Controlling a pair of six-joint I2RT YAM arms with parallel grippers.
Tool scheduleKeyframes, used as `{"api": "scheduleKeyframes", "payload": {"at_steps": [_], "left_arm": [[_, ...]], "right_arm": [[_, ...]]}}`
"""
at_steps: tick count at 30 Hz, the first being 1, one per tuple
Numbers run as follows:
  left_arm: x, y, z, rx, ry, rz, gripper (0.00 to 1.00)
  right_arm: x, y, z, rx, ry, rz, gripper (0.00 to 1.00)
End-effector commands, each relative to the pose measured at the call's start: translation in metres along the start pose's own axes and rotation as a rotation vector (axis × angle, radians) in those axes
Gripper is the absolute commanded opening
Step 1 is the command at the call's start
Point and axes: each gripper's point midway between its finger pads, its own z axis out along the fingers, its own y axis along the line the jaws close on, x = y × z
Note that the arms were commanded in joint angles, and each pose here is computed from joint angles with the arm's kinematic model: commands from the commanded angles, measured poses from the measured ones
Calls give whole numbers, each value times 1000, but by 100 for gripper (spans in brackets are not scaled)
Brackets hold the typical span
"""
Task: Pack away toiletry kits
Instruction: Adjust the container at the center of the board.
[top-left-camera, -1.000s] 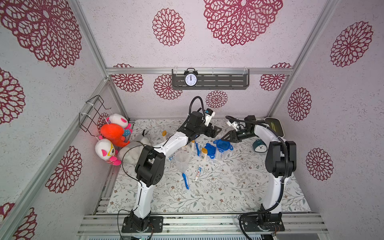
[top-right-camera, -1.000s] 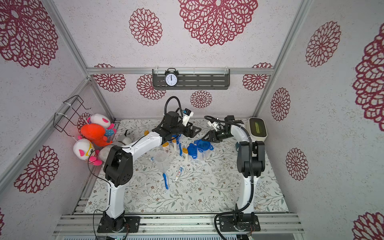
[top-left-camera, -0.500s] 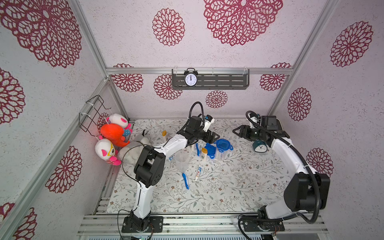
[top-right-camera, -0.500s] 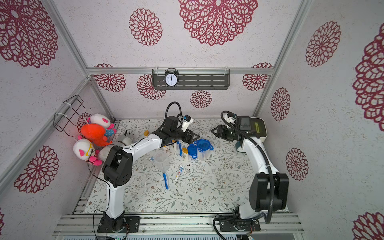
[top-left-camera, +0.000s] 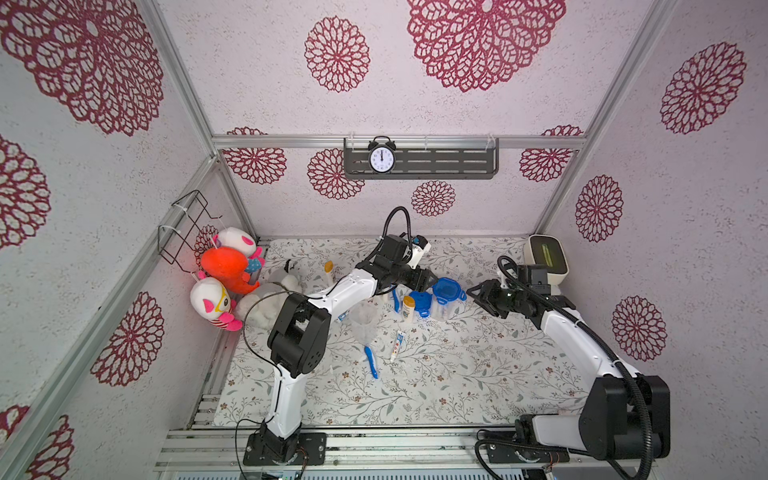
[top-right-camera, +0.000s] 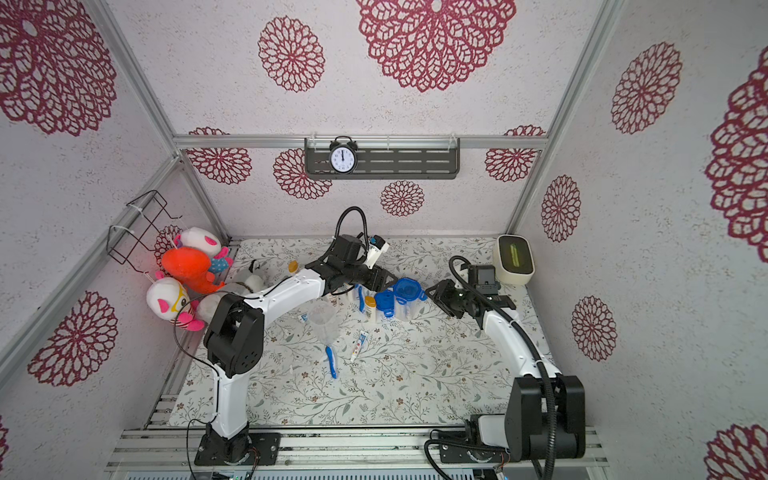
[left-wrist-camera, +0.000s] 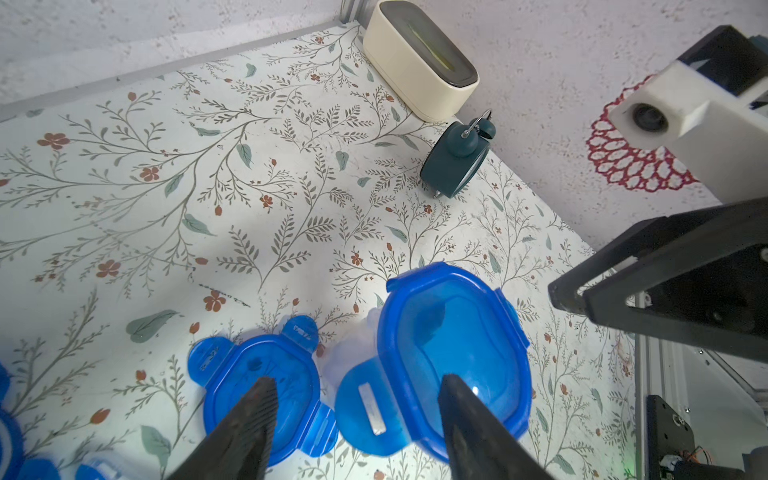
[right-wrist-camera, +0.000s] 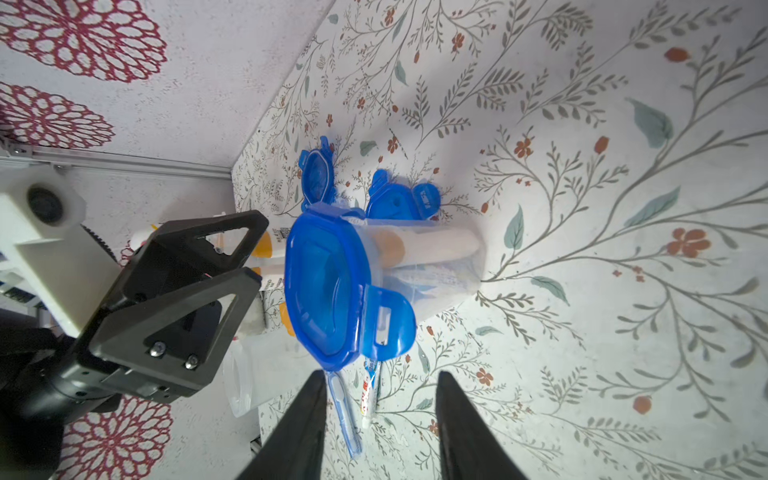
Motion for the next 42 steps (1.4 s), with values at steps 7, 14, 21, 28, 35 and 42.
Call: {"api": "scheduleKeyframes", "payload": {"at_steps": [7, 14, 21, 28, 35, 42], "left_arm": [[-13, -5, 0, -18, -21, -9, 58], [-8, -3, 6, -18, -7, -14, 55], [-8, -7, 6, -9, -6, -10, 54], [-8, -9, 6, -2, -5, -5, 54], [-5, -13, 7, 29, 2, 8, 54], [-5, -22, 7, 91, -1, 14, 53]], "right_arm": [[-10, 11, 19, -93, -8, 58, 56], [-4, 12, 27, -94, 13, 64, 55], [-6, 16, 32, -113, 12, 67, 43], [-10, 17, 37, -83, 49, -11, 33], [-17, 22, 42, -50, 110, -141, 27], [-34, 26, 44, 11, 127, -231, 29]]}}
